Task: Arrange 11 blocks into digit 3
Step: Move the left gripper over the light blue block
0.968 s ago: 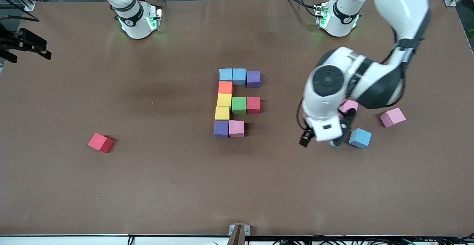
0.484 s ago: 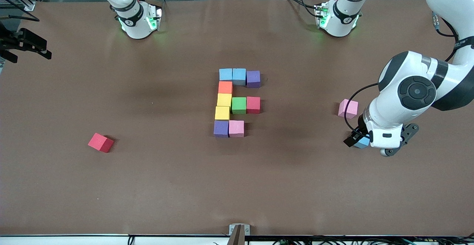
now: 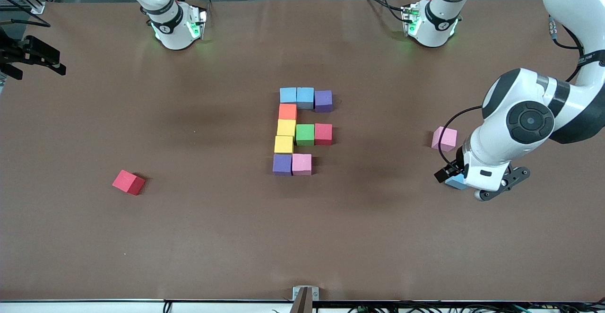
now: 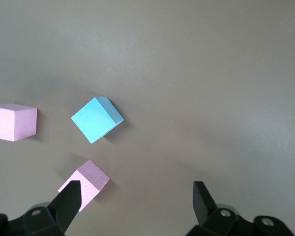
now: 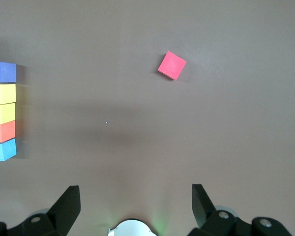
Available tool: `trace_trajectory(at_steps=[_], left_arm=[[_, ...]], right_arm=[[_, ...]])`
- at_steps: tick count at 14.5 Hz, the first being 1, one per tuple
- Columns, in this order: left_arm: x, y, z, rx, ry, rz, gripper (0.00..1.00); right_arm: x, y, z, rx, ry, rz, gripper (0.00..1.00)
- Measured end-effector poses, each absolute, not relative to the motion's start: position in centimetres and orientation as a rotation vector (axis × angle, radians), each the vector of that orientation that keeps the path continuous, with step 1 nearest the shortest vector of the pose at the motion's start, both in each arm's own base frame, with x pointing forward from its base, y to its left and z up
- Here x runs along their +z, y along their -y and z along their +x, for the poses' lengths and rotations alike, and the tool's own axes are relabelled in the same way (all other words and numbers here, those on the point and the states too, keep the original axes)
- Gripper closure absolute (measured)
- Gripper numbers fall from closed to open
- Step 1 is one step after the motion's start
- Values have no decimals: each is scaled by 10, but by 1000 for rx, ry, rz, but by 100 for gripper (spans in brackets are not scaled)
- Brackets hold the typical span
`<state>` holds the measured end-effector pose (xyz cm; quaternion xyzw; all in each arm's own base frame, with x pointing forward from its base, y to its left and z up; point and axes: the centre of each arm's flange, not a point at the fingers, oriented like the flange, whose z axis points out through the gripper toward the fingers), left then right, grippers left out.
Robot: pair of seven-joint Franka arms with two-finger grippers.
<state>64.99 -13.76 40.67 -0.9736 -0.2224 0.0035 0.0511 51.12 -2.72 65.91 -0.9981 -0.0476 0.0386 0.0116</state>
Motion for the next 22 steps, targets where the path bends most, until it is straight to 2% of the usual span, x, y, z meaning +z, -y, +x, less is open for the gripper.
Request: trace_trajectory(at_steps=[4,7,9,15,22], left_arm=[[394,137,645,76,421,-3004,0],[369,94,647,250,270,-3083,0],[360,63,648,279,166,-3117,0],[323,16,633,138,-210,-3120,0],[262,28,620,46,-605,-3068,0]], right_arm=[[659,27,511,124,149,-3112,0],[659,27,511,128,149,-3112,0],[659,27,510,131,148,-3111,0],[659,27,510,132,149,-3111,0],[659,27,510,132,149,-3111,0]])
